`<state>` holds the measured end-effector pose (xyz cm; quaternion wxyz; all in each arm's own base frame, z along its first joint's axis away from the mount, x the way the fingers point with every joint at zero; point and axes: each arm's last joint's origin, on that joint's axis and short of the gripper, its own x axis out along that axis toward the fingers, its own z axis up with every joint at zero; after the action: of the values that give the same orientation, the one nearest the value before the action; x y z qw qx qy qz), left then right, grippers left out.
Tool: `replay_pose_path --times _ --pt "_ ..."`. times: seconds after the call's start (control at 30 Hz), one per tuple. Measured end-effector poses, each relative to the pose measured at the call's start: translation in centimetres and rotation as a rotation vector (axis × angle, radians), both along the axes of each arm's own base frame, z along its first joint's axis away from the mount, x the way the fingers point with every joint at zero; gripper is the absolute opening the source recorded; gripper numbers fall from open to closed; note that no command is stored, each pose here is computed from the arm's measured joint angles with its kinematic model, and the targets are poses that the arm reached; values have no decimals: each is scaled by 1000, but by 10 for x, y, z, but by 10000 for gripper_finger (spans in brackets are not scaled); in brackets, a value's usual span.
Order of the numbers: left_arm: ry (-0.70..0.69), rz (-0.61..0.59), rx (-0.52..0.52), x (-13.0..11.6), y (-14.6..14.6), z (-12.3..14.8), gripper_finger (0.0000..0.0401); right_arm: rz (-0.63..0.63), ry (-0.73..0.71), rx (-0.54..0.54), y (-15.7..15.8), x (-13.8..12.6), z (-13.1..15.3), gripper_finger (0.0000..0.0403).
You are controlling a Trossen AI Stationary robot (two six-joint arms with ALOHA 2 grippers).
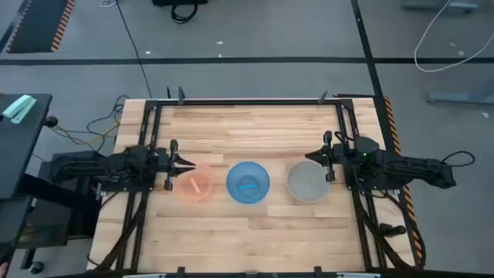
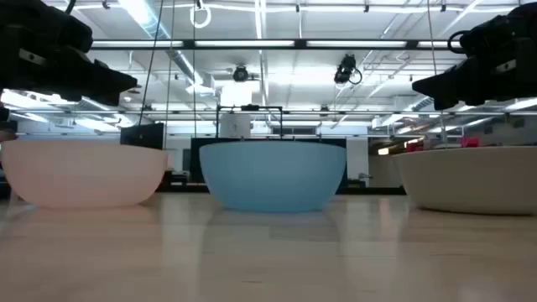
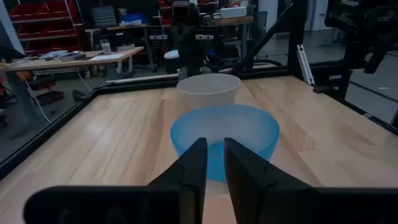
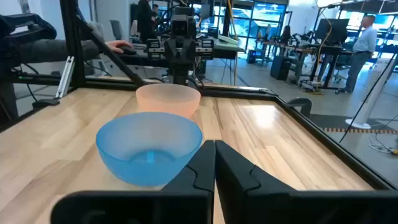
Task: Nest bowls inside each other
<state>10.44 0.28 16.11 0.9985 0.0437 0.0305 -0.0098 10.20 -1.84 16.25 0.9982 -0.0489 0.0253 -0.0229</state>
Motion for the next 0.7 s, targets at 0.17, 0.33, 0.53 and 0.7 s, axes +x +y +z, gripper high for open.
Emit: replay_pose_path --times 0.17,0.33,0.53,0.7 --pt "0 0 0 0 0 0 55 0 0 0 0 0 0 18" --pt "0 0 0 0 0 0 60 0 0 0 0 0 0 18" --pt "0 0 0 0 0 0 62 0 0 0 0 0 0 18" --pt "0 0 0 0 0 0 55 0 0 0 0 0 0 18"
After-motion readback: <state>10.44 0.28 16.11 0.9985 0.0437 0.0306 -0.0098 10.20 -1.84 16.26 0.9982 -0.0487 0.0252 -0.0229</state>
